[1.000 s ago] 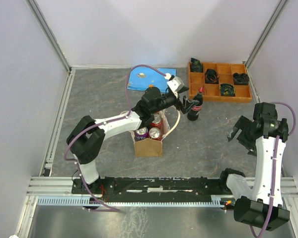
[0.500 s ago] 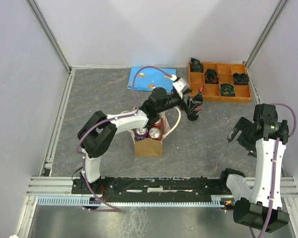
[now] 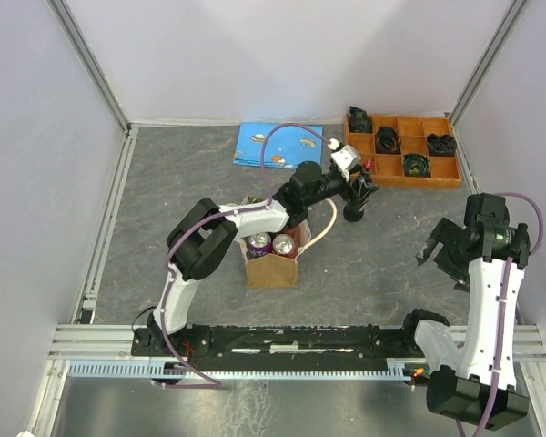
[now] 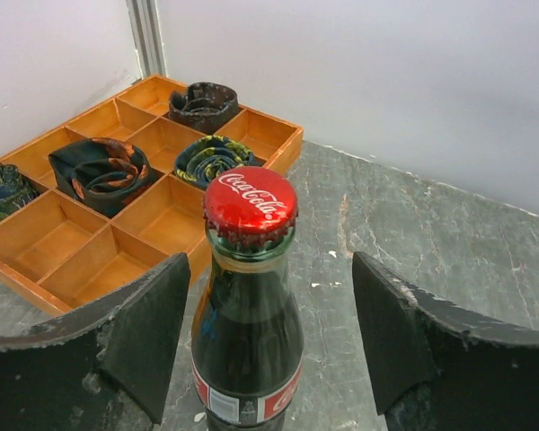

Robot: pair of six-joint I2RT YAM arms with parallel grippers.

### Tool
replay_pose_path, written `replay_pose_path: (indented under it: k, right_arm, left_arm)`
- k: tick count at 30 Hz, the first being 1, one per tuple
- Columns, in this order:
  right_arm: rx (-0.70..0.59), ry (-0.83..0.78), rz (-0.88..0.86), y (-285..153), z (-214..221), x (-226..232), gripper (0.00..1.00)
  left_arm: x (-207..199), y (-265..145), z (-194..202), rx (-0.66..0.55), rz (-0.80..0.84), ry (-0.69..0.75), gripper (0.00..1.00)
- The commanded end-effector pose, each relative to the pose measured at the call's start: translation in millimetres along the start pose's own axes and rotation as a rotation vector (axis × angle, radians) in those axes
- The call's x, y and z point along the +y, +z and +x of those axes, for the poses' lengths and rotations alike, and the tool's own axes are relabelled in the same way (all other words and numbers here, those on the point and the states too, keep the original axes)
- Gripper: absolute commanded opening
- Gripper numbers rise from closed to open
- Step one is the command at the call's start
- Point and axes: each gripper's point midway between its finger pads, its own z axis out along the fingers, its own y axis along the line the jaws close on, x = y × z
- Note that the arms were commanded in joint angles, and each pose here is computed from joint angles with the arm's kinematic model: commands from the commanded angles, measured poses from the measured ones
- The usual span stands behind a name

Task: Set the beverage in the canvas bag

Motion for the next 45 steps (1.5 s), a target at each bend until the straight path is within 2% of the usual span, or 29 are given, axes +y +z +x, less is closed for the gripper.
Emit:
replay_pose_path:
  k: [1, 15, 18, 21, 22, 26, 36, 45]
  right_arm:
    - [-0.042, 0.008, 0.009, -11.8, -4.1, -3.9, 0.99]
    - [-0.023, -0.002, 0.016, -9.0, 3.5, -6.9, 0.99]
    - [-0.023, -0.002, 0.015, -10.1, 5.1, -7.5, 0.99]
    - [-0.026, -0.002, 0.016, -11.1, 6.1, -8.4, 0.99]
    - [-0.024, -0.001, 0.016, -11.1, 6.7, -8.6, 0.99]
    - [-0.021, 0.001, 0.016, -10.3, 8.3, -8.7, 0.99]
    - [-0.018, 0.003, 0.002, -6.9, 9.0, -6.1, 0.99]
    - [-0.016, 0.004, -0.008, -3.6, 9.8, -4.2, 0.99]
  left_arm:
    - [7.0, 15.9, -29.8, -0.108, -0.030, 0.087, 0.76]
    - [15.0, 19.2, -40.2, -0.165, -0.081, 0.103, 0.57]
    - [14.6, 18.4, -38.2, -0.163, -0.077, 0.104, 0.41]
    - [13.7, 17.2, -40.1, -0.168, -0.076, 0.104, 0.10]
    - [12.3, 16.9, -42.6, -0.172, -0.072, 0.104, 0.04]
    - [7.1, 14.0, -60.8, -0.202, -0.053, 0.113, 0.03]
    - [7.8, 4.3, -144.4, -0.334, -0.045, 0.128, 0.03]
    - [0.5, -7.4, -183.2, -0.356, -0.011, 0.134, 0.03]
